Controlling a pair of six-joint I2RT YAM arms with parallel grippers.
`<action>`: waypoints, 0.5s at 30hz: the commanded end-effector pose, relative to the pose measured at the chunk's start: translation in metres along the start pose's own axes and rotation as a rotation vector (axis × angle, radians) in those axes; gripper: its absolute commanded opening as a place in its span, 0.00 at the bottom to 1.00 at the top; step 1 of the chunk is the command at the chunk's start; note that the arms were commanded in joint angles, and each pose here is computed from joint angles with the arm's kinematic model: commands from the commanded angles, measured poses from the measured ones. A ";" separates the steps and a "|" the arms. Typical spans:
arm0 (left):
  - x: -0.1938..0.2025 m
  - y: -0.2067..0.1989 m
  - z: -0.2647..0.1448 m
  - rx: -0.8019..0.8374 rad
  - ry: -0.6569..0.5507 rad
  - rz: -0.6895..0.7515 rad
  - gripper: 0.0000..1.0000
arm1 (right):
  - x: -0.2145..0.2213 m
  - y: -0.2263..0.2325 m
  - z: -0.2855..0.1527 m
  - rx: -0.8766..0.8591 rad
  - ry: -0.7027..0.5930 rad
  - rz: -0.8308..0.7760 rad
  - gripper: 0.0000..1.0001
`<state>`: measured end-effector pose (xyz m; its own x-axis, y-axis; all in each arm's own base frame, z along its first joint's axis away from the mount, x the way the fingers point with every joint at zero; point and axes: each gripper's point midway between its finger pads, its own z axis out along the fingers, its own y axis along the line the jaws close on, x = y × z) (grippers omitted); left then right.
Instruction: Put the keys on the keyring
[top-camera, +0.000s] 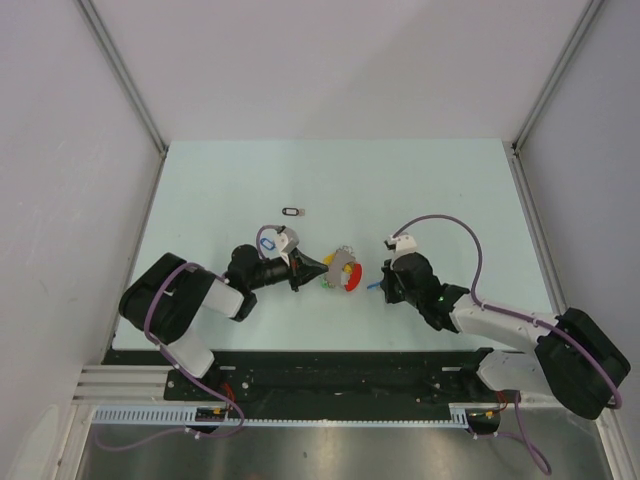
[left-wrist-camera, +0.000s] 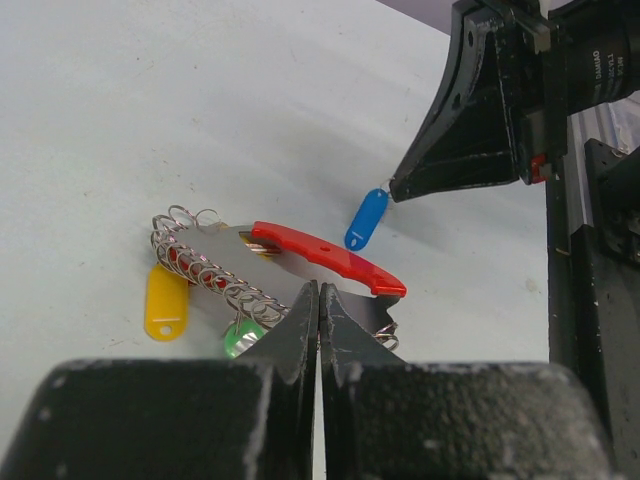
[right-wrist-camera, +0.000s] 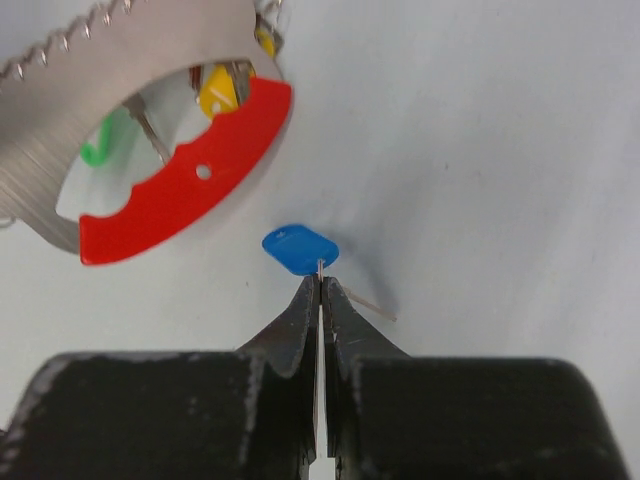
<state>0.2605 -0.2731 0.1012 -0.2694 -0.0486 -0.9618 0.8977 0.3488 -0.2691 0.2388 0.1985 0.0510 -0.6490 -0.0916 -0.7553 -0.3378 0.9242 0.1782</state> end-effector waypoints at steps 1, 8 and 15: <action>-0.016 -0.004 -0.002 0.013 -0.044 0.060 0.00 | -0.038 0.001 0.008 -0.016 -0.176 -0.019 0.00; -0.018 -0.004 -0.002 0.013 -0.050 0.067 0.00 | -0.042 0.003 -0.011 -0.043 -0.191 0.002 0.00; -0.018 -0.004 -0.002 0.016 -0.056 0.064 0.00 | -0.020 0.020 -0.050 -0.149 -0.108 0.021 0.00</action>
<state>0.2598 -0.2724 0.1024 -0.2655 -0.0511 -0.9628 0.8985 0.3489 -0.2663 0.2371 0.1991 0.1027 -0.5204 -0.0100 -0.8539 -0.3988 0.8870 0.2327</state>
